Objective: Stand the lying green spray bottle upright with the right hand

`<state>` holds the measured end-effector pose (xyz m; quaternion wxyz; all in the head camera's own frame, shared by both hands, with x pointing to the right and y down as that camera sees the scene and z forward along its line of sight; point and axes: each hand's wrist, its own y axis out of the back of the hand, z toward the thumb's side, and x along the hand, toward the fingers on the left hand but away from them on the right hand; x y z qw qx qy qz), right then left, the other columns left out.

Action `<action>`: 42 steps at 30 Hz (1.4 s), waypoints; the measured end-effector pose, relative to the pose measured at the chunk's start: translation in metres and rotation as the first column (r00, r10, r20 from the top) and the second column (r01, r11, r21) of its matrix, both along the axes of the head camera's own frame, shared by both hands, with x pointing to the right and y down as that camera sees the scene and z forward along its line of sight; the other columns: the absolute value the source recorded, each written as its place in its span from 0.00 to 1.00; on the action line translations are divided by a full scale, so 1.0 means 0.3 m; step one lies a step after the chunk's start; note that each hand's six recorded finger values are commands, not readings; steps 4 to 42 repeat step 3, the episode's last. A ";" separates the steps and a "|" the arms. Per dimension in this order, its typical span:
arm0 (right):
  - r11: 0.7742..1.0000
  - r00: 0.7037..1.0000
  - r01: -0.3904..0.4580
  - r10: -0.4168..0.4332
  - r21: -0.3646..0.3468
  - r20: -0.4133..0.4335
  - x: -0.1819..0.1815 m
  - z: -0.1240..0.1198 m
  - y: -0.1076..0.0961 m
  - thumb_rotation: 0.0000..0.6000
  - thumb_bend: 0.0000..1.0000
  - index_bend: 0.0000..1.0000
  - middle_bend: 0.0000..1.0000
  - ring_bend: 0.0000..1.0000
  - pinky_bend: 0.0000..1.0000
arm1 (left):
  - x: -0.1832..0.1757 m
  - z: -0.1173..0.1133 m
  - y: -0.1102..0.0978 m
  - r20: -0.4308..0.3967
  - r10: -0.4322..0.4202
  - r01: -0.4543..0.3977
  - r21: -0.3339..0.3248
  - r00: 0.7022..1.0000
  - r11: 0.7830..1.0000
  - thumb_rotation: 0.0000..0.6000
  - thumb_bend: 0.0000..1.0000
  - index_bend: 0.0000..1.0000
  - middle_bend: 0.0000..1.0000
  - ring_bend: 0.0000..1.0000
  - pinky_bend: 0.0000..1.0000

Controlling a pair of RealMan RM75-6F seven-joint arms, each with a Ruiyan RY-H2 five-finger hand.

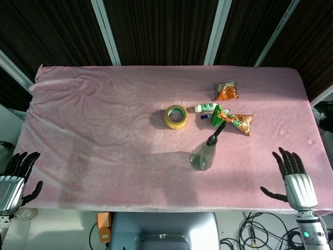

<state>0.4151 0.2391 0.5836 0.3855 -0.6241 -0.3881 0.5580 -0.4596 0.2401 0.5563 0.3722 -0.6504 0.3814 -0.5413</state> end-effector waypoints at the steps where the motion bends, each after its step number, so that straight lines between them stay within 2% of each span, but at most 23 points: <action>1: 1.000 0.999 0.002 -0.002 0.000 -0.037 0.006 -0.005 0.005 1.00 0.22 0.00 0.00 0.00 0.00 | 0.002 0.001 0.000 0.003 0.000 0.000 0.000 1.000 1.000 1.00 0.42 0.04 0.09 0.00 0.04; 3: 1.000 0.996 0.000 0.000 -0.007 -0.095 0.019 -0.015 0.014 1.00 0.22 0.00 0.00 0.00 0.00 | 0.004 0.001 0.002 0.006 0.001 -0.001 0.000 1.000 1.000 1.00 0.42 0.04 0.09 0.00 0.04; 42: 1.000 0.996 0.000 0.000 -0.007 -0.095 0.019 -0.015 0.014 1.00 0.22 0.00 0.00 0.00 0.00 | 0.004 0.001 0.002 0.006 0.001 -0.001 0.000 1.000 1.000 1.00 0.42 0.04 0.09 0.00 0.04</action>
